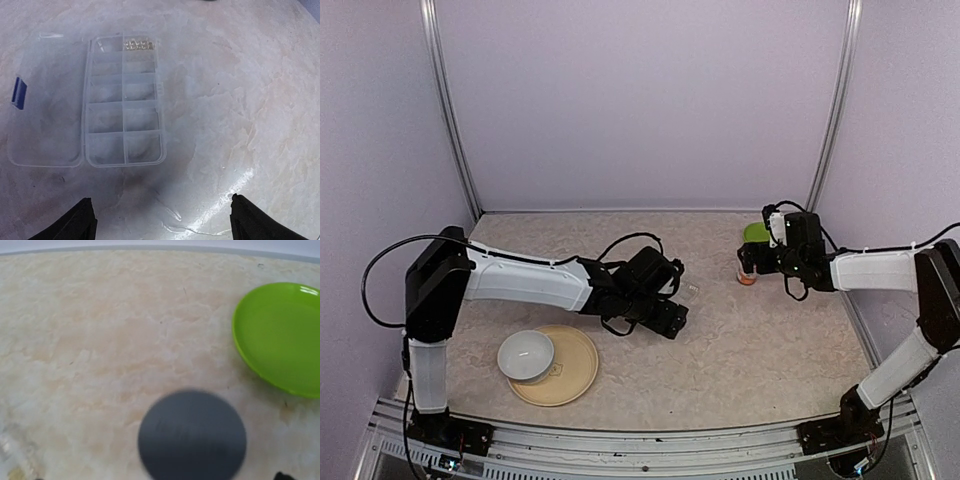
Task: Sort the pills into containers
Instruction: Adjust the pill container at the center of the board, then pick up the pill bottle from the center of the board.
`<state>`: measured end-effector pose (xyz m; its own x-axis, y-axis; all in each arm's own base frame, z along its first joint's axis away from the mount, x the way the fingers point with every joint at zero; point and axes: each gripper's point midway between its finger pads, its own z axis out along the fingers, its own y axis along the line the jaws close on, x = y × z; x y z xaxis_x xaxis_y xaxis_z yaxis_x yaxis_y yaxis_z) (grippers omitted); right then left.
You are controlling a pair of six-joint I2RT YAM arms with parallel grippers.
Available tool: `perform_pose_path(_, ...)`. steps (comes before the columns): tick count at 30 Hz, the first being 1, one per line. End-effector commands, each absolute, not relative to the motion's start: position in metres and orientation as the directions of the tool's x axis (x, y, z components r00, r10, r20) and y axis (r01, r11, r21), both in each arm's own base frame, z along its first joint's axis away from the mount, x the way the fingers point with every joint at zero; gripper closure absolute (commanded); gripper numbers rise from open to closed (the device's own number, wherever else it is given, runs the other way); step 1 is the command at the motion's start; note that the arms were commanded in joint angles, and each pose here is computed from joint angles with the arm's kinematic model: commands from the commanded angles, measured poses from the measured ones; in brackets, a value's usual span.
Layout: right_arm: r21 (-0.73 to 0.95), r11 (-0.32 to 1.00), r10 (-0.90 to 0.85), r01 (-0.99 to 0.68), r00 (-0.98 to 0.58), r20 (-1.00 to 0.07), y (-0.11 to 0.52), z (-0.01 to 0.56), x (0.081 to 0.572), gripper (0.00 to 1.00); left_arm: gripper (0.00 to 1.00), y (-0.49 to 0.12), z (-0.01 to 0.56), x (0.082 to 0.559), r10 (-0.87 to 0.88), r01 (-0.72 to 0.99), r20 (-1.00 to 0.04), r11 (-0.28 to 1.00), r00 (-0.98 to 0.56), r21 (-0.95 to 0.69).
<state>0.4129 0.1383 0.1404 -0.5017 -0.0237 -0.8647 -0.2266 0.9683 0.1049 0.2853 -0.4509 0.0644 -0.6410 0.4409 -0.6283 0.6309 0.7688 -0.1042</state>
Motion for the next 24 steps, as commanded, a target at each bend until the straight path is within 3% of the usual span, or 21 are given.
perform_pose_path(1,0.085,0.970,-0.034,-0.228,-0.473,-0.880,0.137,0.147,0.438,0.03,0.08,-0.442,0.123,0.294,0.313,0.585,-0.725,0.797,-0.613,-0.151)
perform_pose_path(3,0.072,0.974,-0.042,-0.214,-0.483,-0.874,0.134,0.145,0.446,0.05,0.02,-0.433,0.134,0.295,0.293,0.568,-0.739,0.810,-0.606,-0.146)
perform_pose_path(7,0.058,0.974,-0.062,-0.220,-0.500,-0.864,0.134,0.139,0.452,0.16,0.01,-0.413,0.148,0.298,0.263,0.531,-0.755,0.837,-0.601,-0.131)
perform_pose_path(11,0.049,0.970,-0.079,-0.237,-0.499,-0.863,0.136,0.139,0.452,0.38,0.01,-0.398,0.154,0.304,0.240,0.502,-0.760,0.855,-0.603,-0.128)
perform_pose_path(16,0.041,0.967,-0.093,-0.252,-0.496,-0.864,0.136,0.143,0.449,0.72,0.01,-0.392,0.152,0.306,0.231,0.489,-0.757,0.862,-0.611,-0.132)
perform_pose_path(24,0.045,0.957,-0.101,-0.286,-0.477,-0.873,0.141,0.158,0.432,0.78,0.01,-0.394,0.149,0.307,0.229,0.487,-0.754,0.863,-0.615,-0.135)
